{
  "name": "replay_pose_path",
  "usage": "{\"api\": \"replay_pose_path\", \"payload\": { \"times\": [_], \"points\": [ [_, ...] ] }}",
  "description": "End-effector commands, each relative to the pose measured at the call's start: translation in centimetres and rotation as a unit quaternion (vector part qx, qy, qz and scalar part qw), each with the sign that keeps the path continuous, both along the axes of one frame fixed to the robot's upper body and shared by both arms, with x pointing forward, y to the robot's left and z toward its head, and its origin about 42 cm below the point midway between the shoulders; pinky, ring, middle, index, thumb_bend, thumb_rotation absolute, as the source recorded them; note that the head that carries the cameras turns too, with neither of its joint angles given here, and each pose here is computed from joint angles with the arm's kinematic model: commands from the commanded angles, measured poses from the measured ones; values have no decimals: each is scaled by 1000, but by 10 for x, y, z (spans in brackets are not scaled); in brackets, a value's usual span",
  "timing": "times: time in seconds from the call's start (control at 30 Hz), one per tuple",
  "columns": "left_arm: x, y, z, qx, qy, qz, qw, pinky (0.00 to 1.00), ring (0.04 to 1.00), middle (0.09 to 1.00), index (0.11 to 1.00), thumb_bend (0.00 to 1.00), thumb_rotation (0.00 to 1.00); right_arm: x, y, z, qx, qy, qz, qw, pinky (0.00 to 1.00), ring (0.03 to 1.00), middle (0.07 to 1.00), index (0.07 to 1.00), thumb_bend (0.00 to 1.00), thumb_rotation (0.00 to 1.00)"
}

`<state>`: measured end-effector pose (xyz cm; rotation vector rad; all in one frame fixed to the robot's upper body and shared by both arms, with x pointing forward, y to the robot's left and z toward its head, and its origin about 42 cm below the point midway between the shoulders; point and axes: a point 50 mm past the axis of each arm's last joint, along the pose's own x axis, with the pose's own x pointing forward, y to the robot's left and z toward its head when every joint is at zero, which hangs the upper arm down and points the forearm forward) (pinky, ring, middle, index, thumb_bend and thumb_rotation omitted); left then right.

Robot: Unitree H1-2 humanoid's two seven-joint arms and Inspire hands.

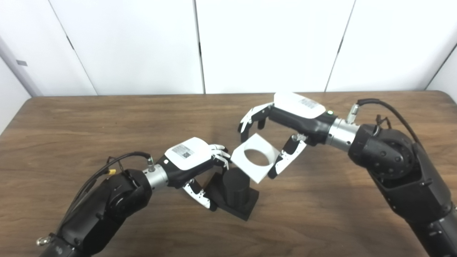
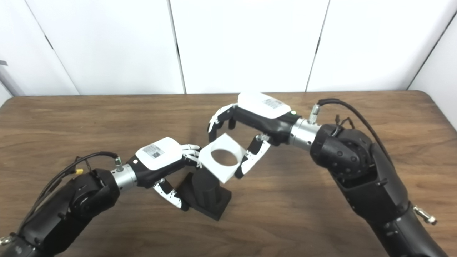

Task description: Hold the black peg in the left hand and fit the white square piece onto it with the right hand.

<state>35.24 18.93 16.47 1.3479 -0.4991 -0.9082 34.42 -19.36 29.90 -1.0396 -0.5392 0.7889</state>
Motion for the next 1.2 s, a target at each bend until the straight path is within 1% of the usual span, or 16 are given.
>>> {"api": "replay_pose_path", "payload": {
  "times": [0.0, 0.13, 0.43, 0.8, 1.0, 1.17],
  "points": [
    [-7, -2, -25, 62, 31, -1, 998, 715, 897, 829, 490, 524, 70, -3, 5, 16, 16, -28, 13, 999, 595, 716, 709, 477, 522, 131],
    [-6, -2, -24, 60, 31, 0, 998, 722, 898, 831, 490, 524, 70, -5, 12, 13, 11, -28, 20, 999, 590, 714, 710, 477, 523, 131],
    [-6, -4, -23, 64, 27, -1, 998, 740, 908, 837, 490, 524, 71, -8, 20, 2, 14, -13, 34, 999, 584, 703, 708, 477, 522, 130],
    [-9, -8, -23, 55, 28, -4, 998, 708, 896, 825, 490, 524, 70, -3, 25, -13, 10, 9, 38, 999, 601, 712, 713, 477, 522, 129],
    [-9, -12, -22, 50, 25, -6, 998, 726, 898, 833, 490, 524, 71, 2, 27, -24, 10, 13, 40, 999, 600, 705, 706, 477, 522, 130],
    [-9, -12, -22, 53, 22, -6, 998, 720, 897, 835, 490, 524, 71, 4, 29, -31, 12, 17, 40, 999, 605, 711, 701, 477, 522, 130]
  ]
}}
